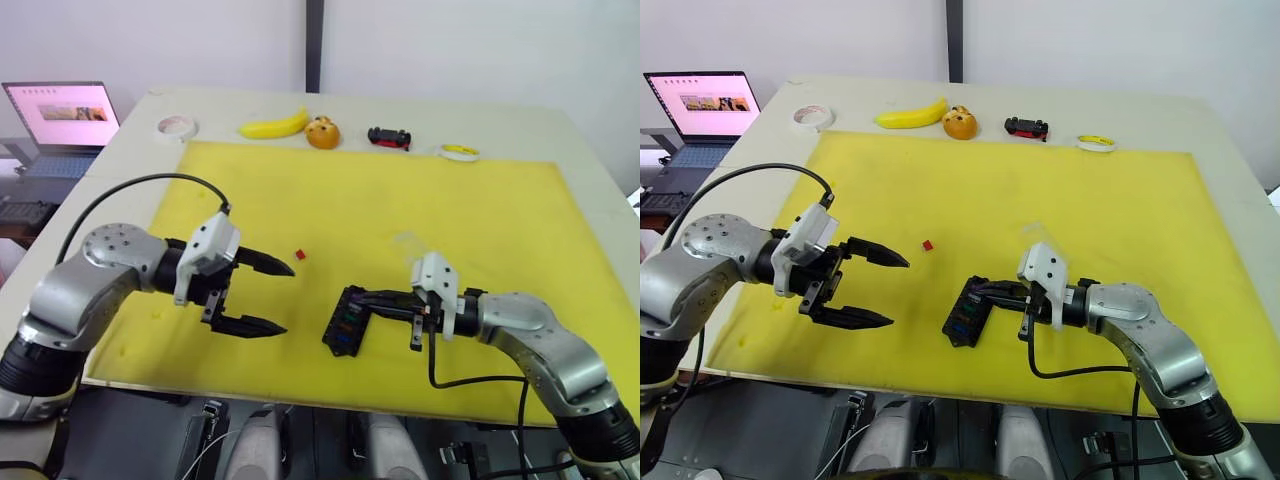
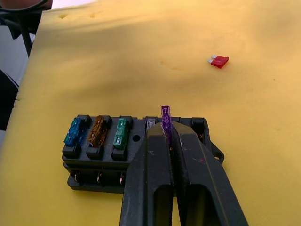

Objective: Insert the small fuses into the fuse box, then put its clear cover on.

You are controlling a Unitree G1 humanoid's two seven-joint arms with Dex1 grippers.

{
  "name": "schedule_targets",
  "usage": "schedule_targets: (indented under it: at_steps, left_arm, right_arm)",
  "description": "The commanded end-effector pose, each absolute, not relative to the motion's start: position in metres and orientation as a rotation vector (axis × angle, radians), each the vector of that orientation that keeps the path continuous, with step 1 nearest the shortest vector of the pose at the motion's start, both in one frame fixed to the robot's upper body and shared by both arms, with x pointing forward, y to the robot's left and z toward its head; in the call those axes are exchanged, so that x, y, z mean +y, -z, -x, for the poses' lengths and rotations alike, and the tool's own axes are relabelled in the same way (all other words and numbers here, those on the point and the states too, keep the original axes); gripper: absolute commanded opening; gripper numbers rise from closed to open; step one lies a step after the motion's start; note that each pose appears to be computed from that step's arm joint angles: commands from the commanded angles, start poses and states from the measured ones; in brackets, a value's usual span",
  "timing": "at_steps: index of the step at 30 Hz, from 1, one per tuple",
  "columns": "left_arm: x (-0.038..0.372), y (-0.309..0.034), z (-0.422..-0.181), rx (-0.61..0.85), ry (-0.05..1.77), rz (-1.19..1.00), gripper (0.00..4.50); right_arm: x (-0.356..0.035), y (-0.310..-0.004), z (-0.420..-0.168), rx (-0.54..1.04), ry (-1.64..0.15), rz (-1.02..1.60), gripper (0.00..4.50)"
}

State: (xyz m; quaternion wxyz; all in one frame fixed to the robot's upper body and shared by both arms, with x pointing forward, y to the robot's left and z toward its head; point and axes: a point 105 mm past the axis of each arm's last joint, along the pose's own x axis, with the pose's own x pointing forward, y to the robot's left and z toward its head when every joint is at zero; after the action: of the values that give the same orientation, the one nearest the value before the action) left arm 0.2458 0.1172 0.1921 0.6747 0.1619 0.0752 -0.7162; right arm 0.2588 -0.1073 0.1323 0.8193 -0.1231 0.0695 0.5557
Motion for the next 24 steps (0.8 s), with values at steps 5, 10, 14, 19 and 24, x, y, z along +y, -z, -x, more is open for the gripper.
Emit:
schedule_targets:
  at_steps: [5,10,14,19,24]
  left_arm:
    - [0.115,-0.197,-0.242,0.148,1.615,-0.388,4.47]
    - [0.114,-0.196,-0.242,0.151,1.619,-0.392,4.47]
    - [0.114,-0.195,-0.242,0.154,1.618,-0.395,4.47]
    - [0.115,-0.195,-0.241,0.157,1.615,-0.397,4.47]
    - [0.115,-0.195,-0.242,0.158,1.611,-0.398,4.47]
  right_arm:
    - [-0.105,-0.143,-0.257,0.114,-1.196,0.248,0.0]
    - [-0.106,-0.143,-0.261,0.114,-1.178,0.236,0.0]
    - [-0.107,-0.145,-0.265,0.112,-1.172,0.229,0.0]
    - [-0.105,-0.147,-0.267,0.107,-1.174,0.224,0.0]
    - [-0.107,-0.143,-0.266,0.124,-1.18,0.234,0.0]
